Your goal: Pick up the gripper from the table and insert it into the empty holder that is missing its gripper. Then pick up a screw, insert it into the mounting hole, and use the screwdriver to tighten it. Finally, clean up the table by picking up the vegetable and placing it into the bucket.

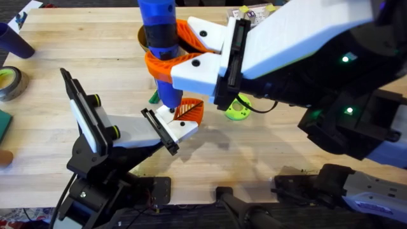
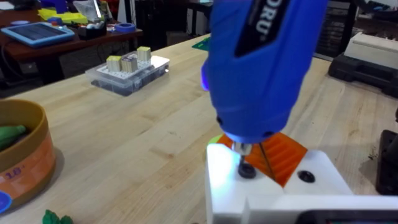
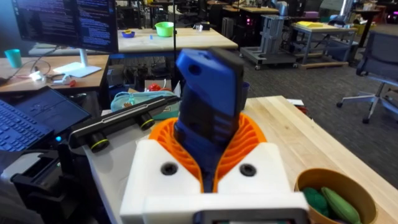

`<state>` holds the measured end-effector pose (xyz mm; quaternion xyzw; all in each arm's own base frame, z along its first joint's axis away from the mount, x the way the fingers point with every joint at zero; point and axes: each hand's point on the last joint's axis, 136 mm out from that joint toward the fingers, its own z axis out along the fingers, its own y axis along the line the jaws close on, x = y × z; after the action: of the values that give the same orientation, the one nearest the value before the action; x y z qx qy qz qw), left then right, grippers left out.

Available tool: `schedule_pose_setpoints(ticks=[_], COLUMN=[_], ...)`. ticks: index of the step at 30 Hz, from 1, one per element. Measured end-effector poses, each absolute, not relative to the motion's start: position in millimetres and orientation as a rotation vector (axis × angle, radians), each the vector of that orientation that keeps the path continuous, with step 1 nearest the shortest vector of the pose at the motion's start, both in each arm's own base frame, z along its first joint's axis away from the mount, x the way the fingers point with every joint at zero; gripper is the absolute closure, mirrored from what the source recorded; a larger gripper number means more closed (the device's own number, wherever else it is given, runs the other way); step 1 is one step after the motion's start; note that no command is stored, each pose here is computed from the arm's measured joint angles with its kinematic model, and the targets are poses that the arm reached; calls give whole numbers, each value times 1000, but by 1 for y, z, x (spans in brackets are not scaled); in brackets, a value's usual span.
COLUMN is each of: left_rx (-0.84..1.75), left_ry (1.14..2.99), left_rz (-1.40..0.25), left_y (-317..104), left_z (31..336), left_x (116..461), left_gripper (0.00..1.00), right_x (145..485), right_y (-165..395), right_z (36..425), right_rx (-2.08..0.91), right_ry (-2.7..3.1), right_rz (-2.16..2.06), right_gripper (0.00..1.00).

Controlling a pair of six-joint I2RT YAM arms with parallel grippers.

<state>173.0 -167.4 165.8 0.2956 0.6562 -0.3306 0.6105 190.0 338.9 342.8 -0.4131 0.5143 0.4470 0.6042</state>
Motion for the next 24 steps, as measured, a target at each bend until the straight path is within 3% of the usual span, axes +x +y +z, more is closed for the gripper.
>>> schedule_pose_setpoints(ticks=[24], left_rx=[680], left_ry=[1532], left_rz=[-767], left_y=[-167], left_z=[162], left_x=[173], left_gripper=[990], right_x=[180], right_y=[329], right_z=[362], right_rx=[-942], right_ry=[1122], right_rz=[1042], right_gripper=[938])
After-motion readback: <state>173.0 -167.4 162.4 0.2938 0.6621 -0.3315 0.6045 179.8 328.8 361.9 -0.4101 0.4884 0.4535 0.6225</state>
